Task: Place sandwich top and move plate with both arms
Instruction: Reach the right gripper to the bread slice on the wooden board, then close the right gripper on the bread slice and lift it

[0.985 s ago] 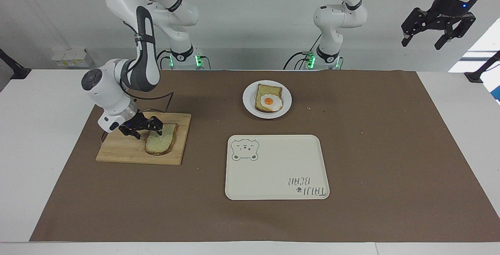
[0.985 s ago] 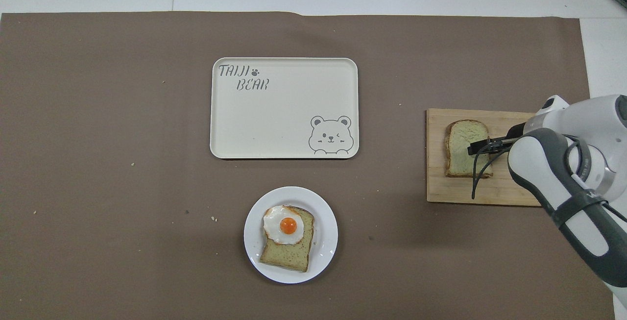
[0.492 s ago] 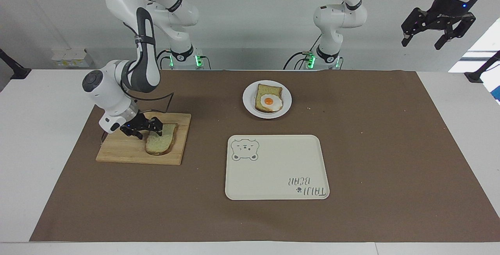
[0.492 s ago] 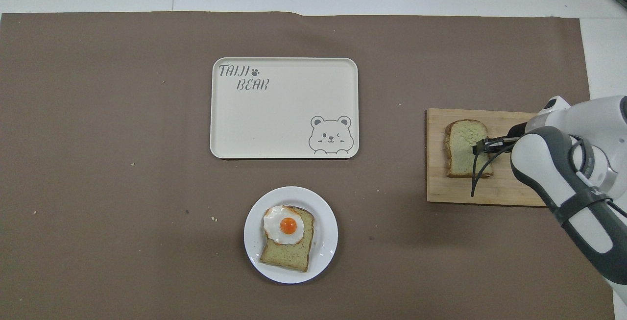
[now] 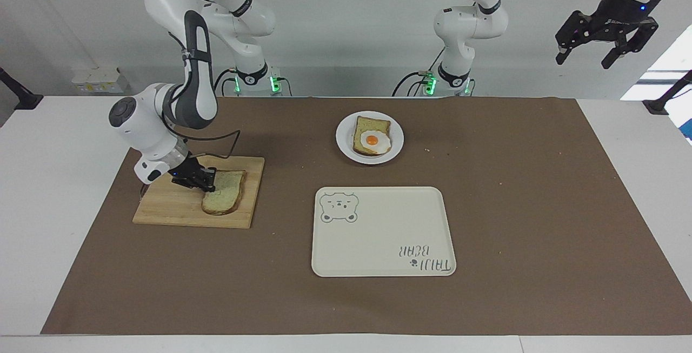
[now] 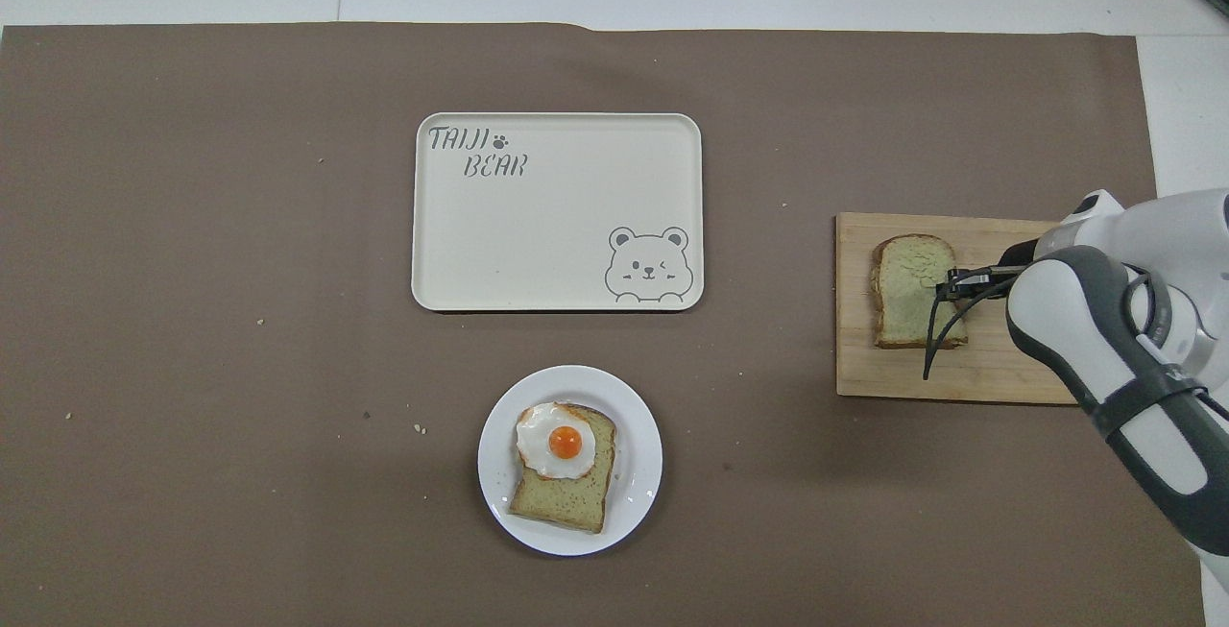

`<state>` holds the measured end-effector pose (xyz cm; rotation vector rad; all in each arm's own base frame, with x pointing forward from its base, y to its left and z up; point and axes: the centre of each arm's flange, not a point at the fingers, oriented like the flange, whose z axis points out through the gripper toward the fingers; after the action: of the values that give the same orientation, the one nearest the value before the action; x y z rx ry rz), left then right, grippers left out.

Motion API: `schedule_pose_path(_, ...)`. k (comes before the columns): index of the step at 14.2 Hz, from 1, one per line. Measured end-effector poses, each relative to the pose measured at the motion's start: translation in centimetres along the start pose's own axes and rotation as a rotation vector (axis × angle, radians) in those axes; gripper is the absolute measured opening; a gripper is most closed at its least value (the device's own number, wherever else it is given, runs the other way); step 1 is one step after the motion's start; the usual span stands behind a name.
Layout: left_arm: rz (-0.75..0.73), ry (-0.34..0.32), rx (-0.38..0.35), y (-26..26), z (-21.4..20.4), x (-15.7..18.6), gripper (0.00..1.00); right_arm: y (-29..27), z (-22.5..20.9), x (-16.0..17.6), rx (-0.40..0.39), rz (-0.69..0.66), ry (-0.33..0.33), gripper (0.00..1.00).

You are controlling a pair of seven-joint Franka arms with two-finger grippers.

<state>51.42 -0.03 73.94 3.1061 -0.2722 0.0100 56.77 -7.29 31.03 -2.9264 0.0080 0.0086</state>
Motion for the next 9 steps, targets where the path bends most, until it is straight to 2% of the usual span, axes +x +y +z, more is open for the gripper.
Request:
schedule_pose_path(3, 0.0, 0.0, 0.0, 0.0, 0.0, 0.0, 1.0, -1.3, -1.5, 0.9, 0.015, -0.02, -0.007, 0.08)
schedule_pose_path(9, 0.0, 0.0, 0.0, 0.0, 0.0, 0.0, 1.0, -4.4, -9.1, 1.0, 0.06, -0.037, -0.04, 0.08)
